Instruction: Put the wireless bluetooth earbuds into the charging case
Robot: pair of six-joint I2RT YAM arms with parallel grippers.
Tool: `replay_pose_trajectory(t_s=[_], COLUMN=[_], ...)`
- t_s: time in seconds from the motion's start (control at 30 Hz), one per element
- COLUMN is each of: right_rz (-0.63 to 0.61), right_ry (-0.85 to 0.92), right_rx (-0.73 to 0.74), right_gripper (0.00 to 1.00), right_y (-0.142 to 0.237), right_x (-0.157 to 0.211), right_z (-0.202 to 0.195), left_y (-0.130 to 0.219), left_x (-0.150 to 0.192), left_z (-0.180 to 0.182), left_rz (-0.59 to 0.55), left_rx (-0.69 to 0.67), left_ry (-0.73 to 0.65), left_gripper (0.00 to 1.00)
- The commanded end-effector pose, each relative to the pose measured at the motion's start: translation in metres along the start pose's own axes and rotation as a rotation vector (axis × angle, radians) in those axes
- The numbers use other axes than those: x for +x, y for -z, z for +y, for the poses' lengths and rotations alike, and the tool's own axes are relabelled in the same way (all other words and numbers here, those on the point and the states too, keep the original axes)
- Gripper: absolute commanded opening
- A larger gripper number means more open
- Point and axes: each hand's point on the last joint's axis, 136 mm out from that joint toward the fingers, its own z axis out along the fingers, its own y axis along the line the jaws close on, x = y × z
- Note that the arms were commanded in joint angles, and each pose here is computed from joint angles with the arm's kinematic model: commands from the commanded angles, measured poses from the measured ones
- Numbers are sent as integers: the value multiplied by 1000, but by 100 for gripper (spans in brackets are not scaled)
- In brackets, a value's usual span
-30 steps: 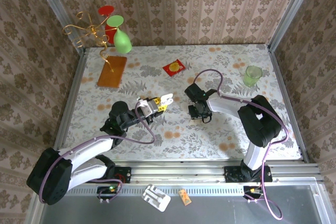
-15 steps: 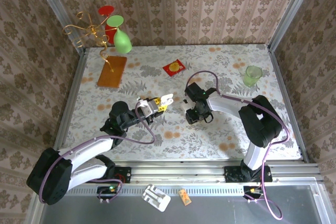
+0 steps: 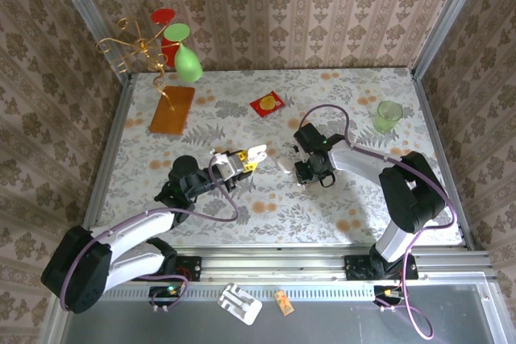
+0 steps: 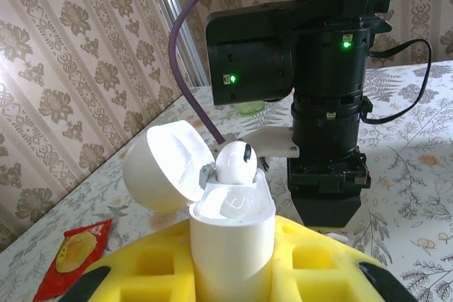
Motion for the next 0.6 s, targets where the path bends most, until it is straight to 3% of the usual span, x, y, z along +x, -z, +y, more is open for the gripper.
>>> replay_pose_trajectory(t_s=[0.0,0.57], right_rz=[21,103], right_ry=[-20,3], right_rx=[30,-89], right_gripper=[23,25], right_y=[-3,-14], right_x=[6,21], right_z=[-7,12], left_y=[-3,-6], left_x=[-8,-7], left_z=[1,0], left_rz=[-26,-25], left_rx=[6,11], left_ry=[-28,-27], left_gripper=[0,0])
